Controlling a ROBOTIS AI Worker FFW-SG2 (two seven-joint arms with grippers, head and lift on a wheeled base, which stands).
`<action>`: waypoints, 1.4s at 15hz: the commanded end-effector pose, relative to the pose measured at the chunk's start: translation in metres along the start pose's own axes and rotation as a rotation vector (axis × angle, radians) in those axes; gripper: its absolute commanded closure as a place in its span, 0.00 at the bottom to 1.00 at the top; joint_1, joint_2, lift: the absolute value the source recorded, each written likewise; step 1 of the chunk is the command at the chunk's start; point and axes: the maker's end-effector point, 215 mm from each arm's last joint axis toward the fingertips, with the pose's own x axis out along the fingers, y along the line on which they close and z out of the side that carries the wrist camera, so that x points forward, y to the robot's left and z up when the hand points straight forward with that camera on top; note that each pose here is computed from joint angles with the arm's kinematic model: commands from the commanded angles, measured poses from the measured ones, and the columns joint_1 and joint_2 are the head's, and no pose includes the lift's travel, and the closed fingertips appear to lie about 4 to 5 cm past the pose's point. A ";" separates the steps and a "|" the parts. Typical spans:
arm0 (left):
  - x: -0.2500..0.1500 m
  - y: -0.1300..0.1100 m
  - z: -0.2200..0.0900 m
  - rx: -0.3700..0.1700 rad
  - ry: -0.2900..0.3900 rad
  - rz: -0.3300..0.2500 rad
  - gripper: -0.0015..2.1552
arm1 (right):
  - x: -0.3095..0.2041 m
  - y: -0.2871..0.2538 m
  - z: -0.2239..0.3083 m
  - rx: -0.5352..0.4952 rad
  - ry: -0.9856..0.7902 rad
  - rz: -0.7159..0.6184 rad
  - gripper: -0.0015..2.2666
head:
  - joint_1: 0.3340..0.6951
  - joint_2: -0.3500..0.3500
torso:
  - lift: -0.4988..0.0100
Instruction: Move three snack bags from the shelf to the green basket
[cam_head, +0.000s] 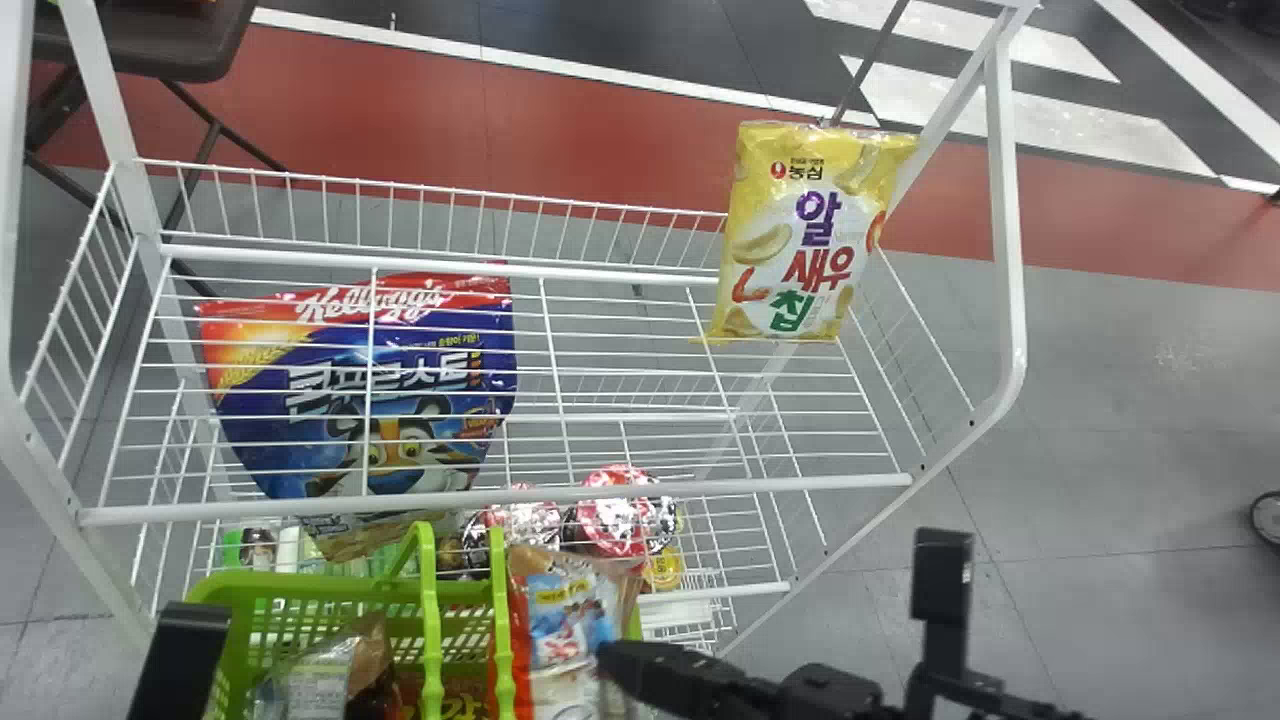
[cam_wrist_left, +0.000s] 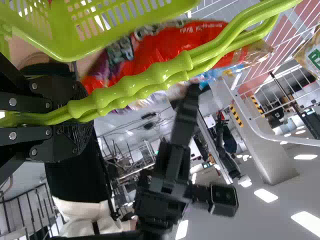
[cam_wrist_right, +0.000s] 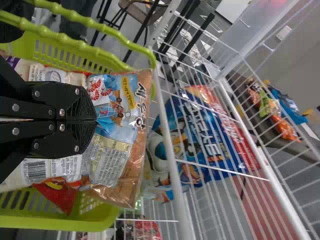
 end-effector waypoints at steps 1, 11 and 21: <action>0.001 -0.001 -0.002 0.002 0.005 0.003 0.85 | 0.025 0.006 -0.018 -0.003 0.050 0.029 0.99 | 1.00 0.00 | 0.89; -0.002 -0.003 -0.001 0.016 0.006 0.018 0.85 | 0.060 -0.020 -0.051 -0.052 0.146 -0.056 0.06 | 1.00 0.00 | 0.89; 0.002 0.002 -0.003 0.005 0.013 0.015 0.85 | -0.033 0.070 0.150 -0.658 -0.756 -0.160 0.03 | 1.00 0.00 | 0.89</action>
